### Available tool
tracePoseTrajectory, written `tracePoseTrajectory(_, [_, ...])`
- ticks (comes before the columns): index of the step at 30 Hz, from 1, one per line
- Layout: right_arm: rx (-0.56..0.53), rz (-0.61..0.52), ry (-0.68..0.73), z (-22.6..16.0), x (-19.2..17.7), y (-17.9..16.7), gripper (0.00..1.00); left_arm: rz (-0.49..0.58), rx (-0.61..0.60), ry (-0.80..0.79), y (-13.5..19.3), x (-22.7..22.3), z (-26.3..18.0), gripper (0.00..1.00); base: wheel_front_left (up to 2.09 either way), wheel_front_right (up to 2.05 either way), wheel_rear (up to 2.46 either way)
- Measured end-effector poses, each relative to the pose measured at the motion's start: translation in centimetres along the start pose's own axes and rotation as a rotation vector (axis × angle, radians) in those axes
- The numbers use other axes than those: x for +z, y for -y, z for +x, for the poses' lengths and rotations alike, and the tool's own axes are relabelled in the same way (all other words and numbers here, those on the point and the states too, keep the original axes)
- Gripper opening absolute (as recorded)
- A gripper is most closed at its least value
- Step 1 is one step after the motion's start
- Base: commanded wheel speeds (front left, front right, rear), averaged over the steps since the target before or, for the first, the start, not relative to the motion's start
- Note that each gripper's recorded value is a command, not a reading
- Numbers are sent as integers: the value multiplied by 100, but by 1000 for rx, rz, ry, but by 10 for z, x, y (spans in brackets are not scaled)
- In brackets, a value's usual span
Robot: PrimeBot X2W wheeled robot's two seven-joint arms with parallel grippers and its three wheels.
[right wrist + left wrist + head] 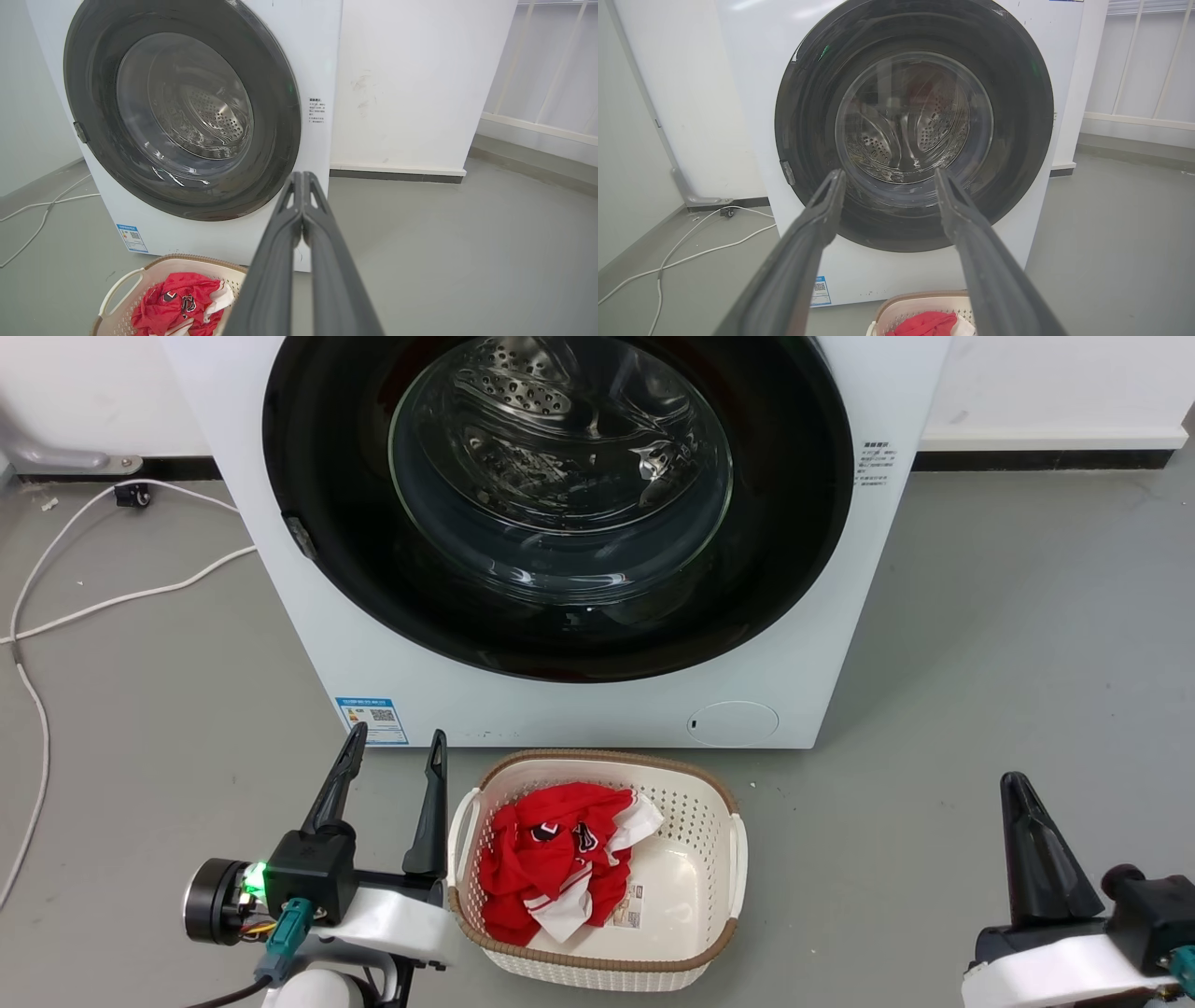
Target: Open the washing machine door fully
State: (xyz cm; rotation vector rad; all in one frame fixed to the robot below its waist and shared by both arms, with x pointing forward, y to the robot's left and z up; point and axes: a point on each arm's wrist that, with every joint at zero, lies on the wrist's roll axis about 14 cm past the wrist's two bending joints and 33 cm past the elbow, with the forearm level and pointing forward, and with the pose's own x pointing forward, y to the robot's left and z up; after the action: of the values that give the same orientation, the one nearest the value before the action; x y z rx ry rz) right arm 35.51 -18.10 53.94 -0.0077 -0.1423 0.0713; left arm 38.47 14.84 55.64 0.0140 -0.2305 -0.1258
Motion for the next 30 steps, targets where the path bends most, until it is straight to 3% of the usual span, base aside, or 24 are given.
tracePoseTrajectory(4, [-32, 133, 32, 1, 3, 6, 0, -1, 2, -2, -1, -1, 0, 100, 0, 0, 0])
tracePoseTrajectory(11, [-150, 756, 136, 14, 8, 25, 0, -6, 1, -7, 1, -3, 2, 100, 0, 0, 0])
tracePoseTrajectory(17, [-185, 1140, 211, 44, 17, 40, 0, -13, 1, -5, 1, -5, 10, 100, 0, 0, 0])
tracePoseTrajectory(24, [-171, 1380, 235, 98, 25, 61, 0, -21, 2, -8, 1, -11, 24, 100, 0, 0, 0])
tracePoseTrajectory(30, [-120, 1433, 202, 155, 31, 72, 0, -23, 11, -18, -1, -21, 37, 100, 0, 0, 0])
